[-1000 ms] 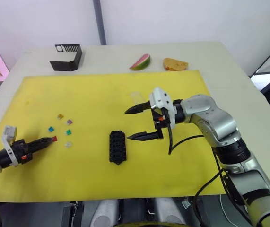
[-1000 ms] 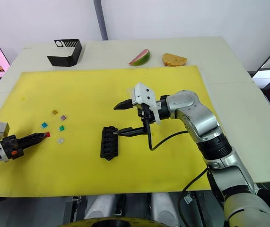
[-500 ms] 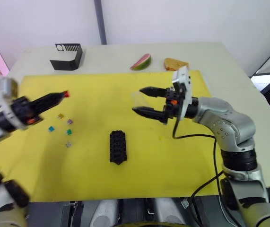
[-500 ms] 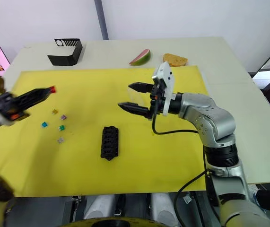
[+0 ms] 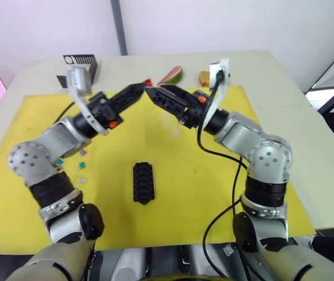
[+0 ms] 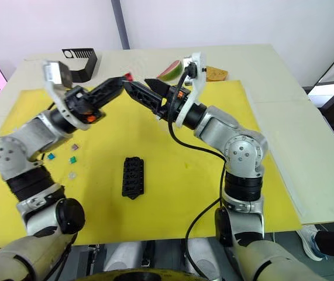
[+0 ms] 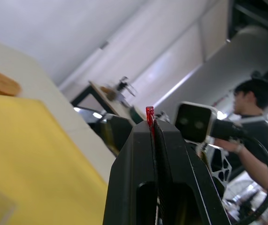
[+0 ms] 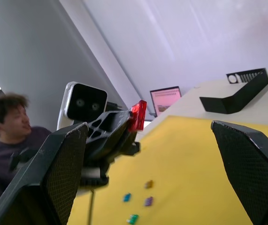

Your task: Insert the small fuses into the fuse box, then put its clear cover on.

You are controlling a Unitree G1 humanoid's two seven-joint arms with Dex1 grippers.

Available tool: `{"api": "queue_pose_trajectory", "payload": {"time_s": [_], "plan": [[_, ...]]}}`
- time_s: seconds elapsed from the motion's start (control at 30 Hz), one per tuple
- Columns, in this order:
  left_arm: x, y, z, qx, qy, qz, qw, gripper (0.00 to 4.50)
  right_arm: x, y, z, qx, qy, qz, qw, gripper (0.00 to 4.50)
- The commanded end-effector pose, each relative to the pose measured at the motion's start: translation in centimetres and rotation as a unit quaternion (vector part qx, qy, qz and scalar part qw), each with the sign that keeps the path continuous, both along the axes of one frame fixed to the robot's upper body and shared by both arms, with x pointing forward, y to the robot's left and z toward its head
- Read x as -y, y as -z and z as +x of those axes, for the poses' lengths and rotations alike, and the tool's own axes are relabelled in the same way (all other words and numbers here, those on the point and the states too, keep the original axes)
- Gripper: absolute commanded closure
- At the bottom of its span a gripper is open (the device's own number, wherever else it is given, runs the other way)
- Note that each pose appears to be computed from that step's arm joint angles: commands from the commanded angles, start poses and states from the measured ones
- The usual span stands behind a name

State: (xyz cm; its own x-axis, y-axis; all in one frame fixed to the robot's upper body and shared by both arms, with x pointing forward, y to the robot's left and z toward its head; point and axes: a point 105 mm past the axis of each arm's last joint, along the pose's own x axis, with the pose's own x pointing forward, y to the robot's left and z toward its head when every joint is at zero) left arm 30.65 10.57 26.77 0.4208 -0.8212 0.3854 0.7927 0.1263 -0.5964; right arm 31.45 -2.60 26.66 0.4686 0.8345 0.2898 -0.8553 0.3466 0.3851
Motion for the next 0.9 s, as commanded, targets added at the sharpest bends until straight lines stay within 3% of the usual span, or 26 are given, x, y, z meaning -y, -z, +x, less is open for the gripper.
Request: {"api": "queue_pose_trajectory", "payload": {"time_s": [0.03, 0.2, 0.23, 0.27, 0.6, 0.7, 0.9], "plan": [[0.2, -0.9, -0.1, 0.023, -0.014, -0.012, 1.000, 4.47, 0.3, -1.3, -1.1, 0.027, -0.005, 0.019, 0.999, 0.00], [0.5, -1.6, -0.7, 0.030, 0.003, -0.038, 0.999, 4.47, 0.7, -1.9, -1.8, 0.022, -0.015, 0.053, 0.998, 0.00], [0.5, -1.6, -0.8, 0.031, 0.006, -0.041, 0.999, 4.50, 0.8, -2.0, -1.8, 0.020, -0.015, 0.056, 0.998, 0.60], [0.5, -1.6, -0.9, 0.030, 0.009, -0.042, 0.999, 4.50, 0.9, -2.0, -1.8, 0.019, -0.014, 0.057, 0.998, 0.84], [0.6, -1.5, -1.2, 0.025, 0.017, -0.043, 0.999, 4.50, 1.5, -1.9, -1.5, 0.001, -0.002, 0.059, 0.998, 0.84], [0.7, -1.4, -1.2, 0.025, 0.018, -0.043, 0.999, 4.50, 1.3, -1.6, -1.7, 0.000, -0.006, 0.053, 0.999, 1.64], [0.8, -1.2, -1.2, 0.026, 0.016, -0.037, 0.999, 4.50, 1.5, -2.1, -2.0, -0.007, -0.014, 0.076, 0.997, 1.64]]}}
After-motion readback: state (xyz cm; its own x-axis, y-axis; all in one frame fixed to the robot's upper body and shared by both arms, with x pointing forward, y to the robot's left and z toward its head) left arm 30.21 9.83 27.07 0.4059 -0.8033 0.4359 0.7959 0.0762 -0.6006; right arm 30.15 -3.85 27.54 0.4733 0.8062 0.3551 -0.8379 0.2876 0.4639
